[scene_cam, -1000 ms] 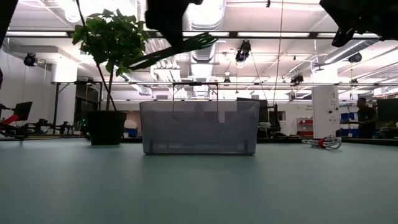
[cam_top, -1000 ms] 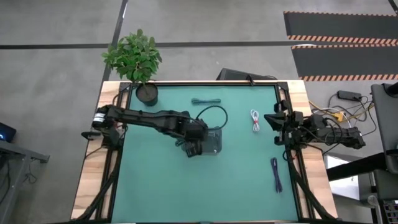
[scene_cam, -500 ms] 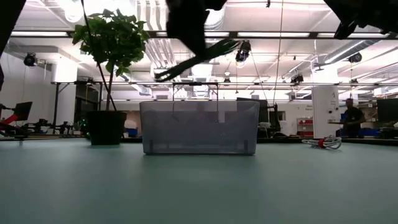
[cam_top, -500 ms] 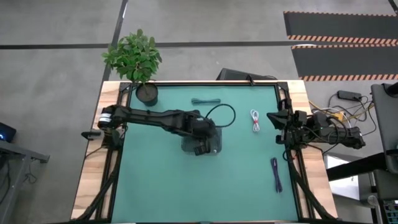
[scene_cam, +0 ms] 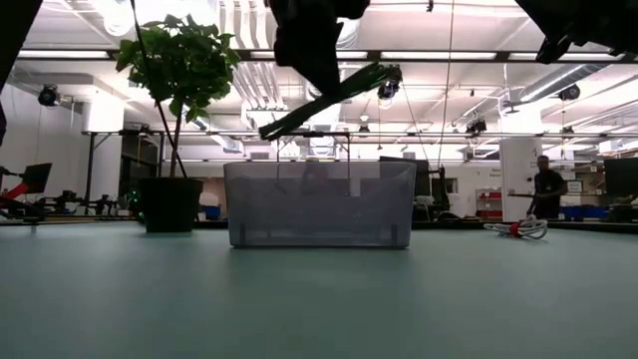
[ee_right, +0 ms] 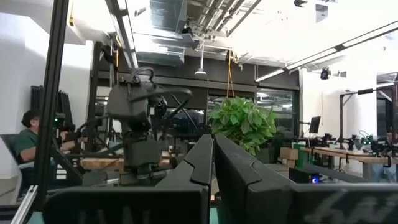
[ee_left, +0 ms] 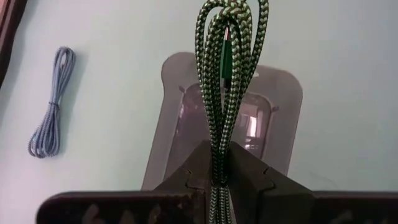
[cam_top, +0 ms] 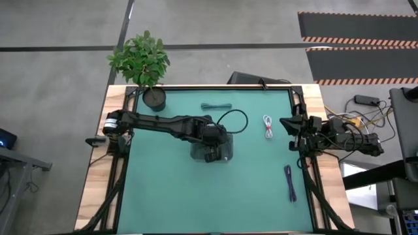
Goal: Pick and place USB-C Cables
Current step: Put the green cable into the black transparent container
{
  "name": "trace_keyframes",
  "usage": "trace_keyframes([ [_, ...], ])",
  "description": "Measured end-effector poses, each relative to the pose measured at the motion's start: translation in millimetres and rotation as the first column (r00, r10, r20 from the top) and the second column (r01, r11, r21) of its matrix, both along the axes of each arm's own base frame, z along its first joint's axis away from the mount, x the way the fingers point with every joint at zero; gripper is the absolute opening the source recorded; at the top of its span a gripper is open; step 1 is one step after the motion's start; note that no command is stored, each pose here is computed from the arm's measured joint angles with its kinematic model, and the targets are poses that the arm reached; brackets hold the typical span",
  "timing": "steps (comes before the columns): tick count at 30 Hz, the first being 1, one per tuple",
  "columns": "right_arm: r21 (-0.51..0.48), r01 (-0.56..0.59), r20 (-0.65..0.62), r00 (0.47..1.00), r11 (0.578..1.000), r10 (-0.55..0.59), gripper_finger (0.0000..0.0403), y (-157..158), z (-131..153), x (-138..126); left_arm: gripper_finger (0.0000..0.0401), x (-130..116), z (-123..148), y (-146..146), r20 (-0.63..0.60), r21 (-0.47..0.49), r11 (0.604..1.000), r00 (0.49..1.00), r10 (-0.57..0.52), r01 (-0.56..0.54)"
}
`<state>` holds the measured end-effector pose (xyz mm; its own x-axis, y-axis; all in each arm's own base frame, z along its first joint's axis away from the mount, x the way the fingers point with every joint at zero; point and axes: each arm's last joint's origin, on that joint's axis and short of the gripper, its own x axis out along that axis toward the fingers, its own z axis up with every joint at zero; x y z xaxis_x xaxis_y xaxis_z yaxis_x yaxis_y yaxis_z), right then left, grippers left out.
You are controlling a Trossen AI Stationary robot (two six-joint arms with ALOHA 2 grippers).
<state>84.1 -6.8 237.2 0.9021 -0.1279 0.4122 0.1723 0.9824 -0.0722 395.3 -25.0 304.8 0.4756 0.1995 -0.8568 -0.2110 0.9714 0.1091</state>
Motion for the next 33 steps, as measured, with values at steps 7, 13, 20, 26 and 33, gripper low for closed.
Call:
trace_keyframes([
  [7,0.002,-0.001,-0.004,1.0,1.0,0.001,0.0009,0.0,-0.4,0.2,0.0019,-0.8,-0.9,-0.5,-0.005,-0.009,1.0,1.0,0.016,-0.017],
  [13,0.018,-0.007,-0.01,1.0,1.0,0.008,0.0009,0.0,-1.2,0.5,0.0019,-2.9,-1.9,-0.3,-0.029,-0.007,1.0,0.999,0.016,-0.016],
  [20,0.011,-0.004,-0.017,1.0,1.0,0.004,0.0009,-0.1,-1.9,0.8,0.0019,-2.9,-1.7,-0.3,-0.026,-0.008,1.0,1.0,0.018,-0.018],
  [26,0.011,-0.004,-0.018,1.0,1.0,0.004,0.0009,0.0,-2.0,0.8,0.0019,-2.7,-1.6,-0.3,-0.023,-0.009,1.0,1.0,0.019,-0.019],
  [33,0.011,-0.004,-0.03,1.0,1.0,0.004,0.0009,-0.1,-3.2,1.3,0.0019,-2.8,-2.3,-0.3,-0.025,-0.009,1.0,0.999,0.019,-0.019],
])
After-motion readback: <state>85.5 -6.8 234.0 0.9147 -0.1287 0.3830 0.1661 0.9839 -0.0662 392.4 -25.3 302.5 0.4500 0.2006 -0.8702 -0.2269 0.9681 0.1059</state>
